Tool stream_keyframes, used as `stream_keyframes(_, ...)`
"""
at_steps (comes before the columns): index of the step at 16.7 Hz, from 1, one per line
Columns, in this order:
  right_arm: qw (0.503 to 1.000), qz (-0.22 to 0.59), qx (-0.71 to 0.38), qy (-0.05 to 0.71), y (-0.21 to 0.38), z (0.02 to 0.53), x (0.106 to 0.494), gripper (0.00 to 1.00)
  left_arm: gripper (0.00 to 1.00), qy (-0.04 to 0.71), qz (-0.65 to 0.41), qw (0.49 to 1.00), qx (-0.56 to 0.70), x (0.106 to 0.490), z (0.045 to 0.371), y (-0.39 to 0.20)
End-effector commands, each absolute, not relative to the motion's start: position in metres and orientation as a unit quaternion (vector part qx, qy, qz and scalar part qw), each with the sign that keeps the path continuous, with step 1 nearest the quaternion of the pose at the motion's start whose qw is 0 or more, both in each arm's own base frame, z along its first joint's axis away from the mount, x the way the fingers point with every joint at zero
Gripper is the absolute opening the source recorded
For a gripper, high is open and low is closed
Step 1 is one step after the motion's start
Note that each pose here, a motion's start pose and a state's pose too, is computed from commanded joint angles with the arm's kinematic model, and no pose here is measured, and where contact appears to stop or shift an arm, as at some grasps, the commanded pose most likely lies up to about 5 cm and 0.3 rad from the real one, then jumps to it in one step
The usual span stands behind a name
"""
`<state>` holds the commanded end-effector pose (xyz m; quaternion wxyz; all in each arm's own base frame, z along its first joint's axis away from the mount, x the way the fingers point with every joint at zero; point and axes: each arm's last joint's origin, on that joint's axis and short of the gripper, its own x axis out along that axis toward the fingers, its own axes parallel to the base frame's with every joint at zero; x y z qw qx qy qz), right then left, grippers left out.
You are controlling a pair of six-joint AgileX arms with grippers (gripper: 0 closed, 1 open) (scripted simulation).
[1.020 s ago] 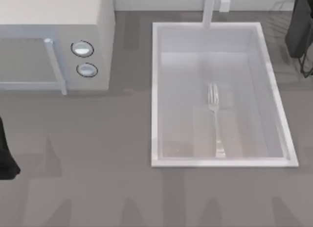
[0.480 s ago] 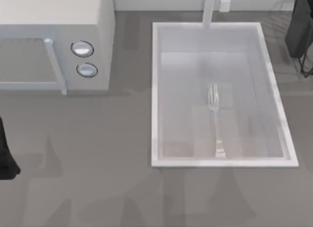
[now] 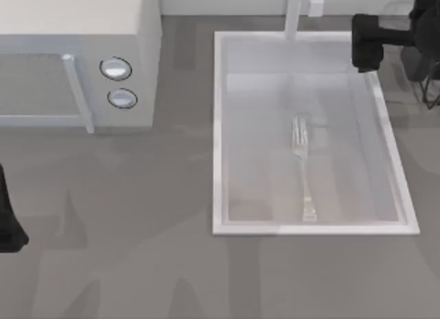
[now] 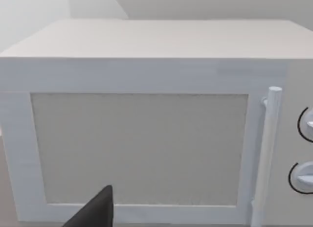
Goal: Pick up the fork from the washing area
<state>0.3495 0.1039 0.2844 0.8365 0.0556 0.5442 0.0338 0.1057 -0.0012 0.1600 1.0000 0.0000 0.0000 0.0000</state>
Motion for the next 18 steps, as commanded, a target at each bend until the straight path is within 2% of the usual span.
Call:
stream_keyframes(3, 0.788, 0.022, 0.039, 0.615, 0.137, 0.249, 0.396, 1.0, 1.0, 0.0, 0.0, 1.0, 0.0, 0.106, 0.16, -0.001)
stream_keyframes(7, 0.735, 0.006, 0.017, 0.677, 0.172, 0.195, 0.433, 1.0, 1.0, 0.0, 0.0, 1.0, 0.0, 0.106, 0.16, -0.001)
stream_keyframes(11, 0.709, -0.003, 0.005, 0.705, 0.19, 0.162, 0.446, 1.0, 1.0, 0.0, 0.0, 1.0, 0.0, 0.106, 0.16, -0.001)
stream_keyframes(18, 0.707, -0.005, 0.005, 0.707, 0.189, 0.157, 0.448, 1.0, 1.0, 0.0, 0.0, 1.0, 0.0, 0.106, 0.16, -0.001)
